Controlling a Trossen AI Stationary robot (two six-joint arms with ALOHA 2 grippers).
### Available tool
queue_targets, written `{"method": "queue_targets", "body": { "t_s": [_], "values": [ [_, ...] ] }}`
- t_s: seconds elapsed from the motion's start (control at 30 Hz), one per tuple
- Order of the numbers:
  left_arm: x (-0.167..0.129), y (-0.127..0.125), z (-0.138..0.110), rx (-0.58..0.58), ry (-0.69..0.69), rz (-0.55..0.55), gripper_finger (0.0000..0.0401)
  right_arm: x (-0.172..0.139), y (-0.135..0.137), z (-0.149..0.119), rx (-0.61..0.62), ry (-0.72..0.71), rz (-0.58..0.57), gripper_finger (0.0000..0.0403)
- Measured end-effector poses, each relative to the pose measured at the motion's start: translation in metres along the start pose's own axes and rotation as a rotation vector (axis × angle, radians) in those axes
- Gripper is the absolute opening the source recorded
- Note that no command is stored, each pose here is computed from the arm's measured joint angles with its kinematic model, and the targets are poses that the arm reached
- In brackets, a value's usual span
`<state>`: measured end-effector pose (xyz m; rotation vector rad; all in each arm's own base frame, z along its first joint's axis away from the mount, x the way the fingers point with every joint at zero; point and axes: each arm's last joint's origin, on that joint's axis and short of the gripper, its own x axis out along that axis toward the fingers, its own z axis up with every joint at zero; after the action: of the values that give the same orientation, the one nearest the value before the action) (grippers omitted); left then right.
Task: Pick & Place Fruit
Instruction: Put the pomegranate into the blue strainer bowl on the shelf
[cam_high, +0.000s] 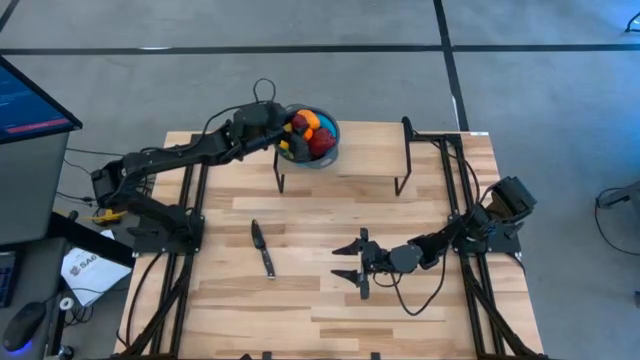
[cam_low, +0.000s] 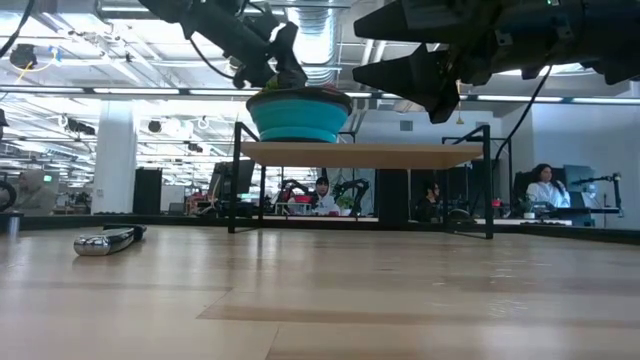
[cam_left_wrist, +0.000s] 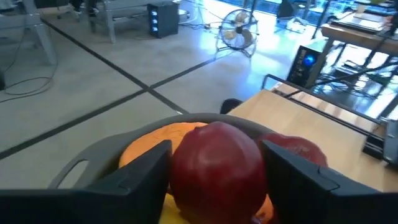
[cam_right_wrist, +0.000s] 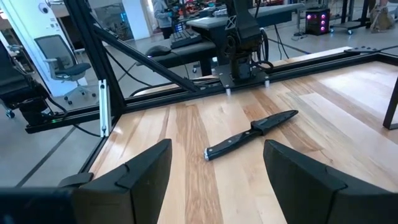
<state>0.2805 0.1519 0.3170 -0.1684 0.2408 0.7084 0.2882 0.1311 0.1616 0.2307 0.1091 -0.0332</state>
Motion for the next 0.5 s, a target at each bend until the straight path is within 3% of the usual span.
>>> {"method": "queue_targets", "body": {
  "t_s": [0.27, 0.5],
  "values": [
    [0.0002, -0.0013, 0.0006, 0.0, -0.003, -0.039, 0.029, 0.0, 0.0, -0.0001, 0.0, 0.0, 0.0, 0.0248],
    [-0.0038, -0.0014, 0.0074, -0.009, -0.057, -0.049, 0.031, 0.0, 0.0, -0.0001, 0.0, 0.001, 0.0, 0.0248]
  ]
}}
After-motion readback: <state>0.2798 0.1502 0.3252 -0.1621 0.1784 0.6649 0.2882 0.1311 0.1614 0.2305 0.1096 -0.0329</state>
